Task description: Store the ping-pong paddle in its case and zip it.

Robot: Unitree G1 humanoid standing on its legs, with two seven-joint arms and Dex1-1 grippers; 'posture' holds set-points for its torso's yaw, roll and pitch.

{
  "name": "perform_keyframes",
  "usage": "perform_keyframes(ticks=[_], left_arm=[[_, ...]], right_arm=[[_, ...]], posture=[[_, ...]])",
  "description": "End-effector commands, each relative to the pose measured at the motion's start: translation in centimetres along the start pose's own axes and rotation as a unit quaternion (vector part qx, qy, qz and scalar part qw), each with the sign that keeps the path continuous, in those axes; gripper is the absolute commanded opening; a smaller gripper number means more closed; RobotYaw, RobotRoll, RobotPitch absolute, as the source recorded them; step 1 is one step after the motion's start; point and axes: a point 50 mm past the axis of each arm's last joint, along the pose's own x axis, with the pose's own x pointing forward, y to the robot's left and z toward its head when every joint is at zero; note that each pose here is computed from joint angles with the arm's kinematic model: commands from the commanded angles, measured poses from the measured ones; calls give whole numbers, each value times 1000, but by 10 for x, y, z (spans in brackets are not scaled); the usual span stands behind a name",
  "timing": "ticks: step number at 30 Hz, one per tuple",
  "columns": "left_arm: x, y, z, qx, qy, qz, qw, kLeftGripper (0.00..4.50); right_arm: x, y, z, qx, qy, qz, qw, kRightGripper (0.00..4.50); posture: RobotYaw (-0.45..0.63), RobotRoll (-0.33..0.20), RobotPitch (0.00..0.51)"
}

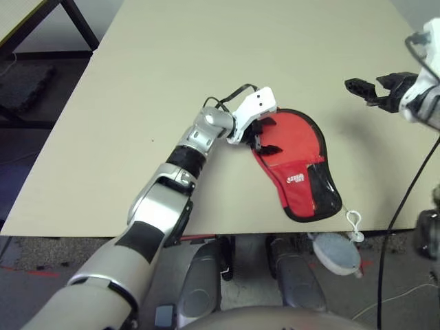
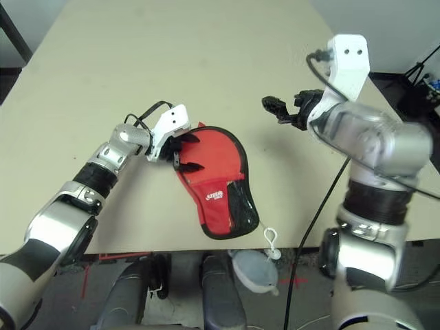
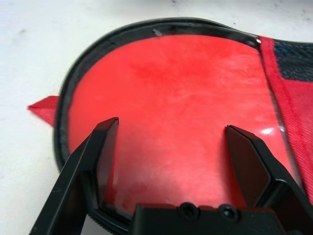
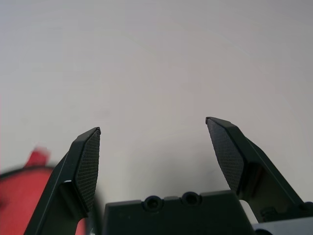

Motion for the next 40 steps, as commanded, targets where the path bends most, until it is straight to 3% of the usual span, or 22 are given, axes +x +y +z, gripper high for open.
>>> perform_keyframes(ticks=[1, 6, 10, 15, 23, 27, 33, 40], left_arm=[[5, -5, -15, -33, 2, 31, 999, 4500], [-1, 10, 3, -91, -107, 135, 981, 4500], [-24, 34, 11, -159, -189, 270, 931, 4500], [-61, 51, -3, -176, -218, 402, 872, 4500], [-127, 50, -49, -149, -182, 557, 797, 4500], [-147, 47, -66, -156, -161, 595, 772, 4500], [-165, 38, -85, -154, -139, 640, 740, 4500], [-168, 18, -108, -180, -112, 663, 718, 4500]], right_arm=[[-2, -23, -6, -14, -50, -73, 996, 4458], [1, -31, -17, 7, -72, -102, 992, 4458], [2, -40, -20, 6, -75, -119, 990, 4458], [4, -54, -27, 5, -75, -135, 988, 4458], [9, -72, -38, -10, -70, -134, 988, 4458], [13, -82, -37, -9, -80, -139, 987, 4458], [15, -98, -40, -8, -79, -151, 985, 4458], [14, -104, -47, -13, -69, -158, 985, 4458]], posture=[[-113, 0, 226], [-103, 0, 217], [-90, 0, 211], [-70, 0, 202], [-50, 0, 199], [-40, 0, 202], [-15, 0, 193], [-15, 0, 184]])
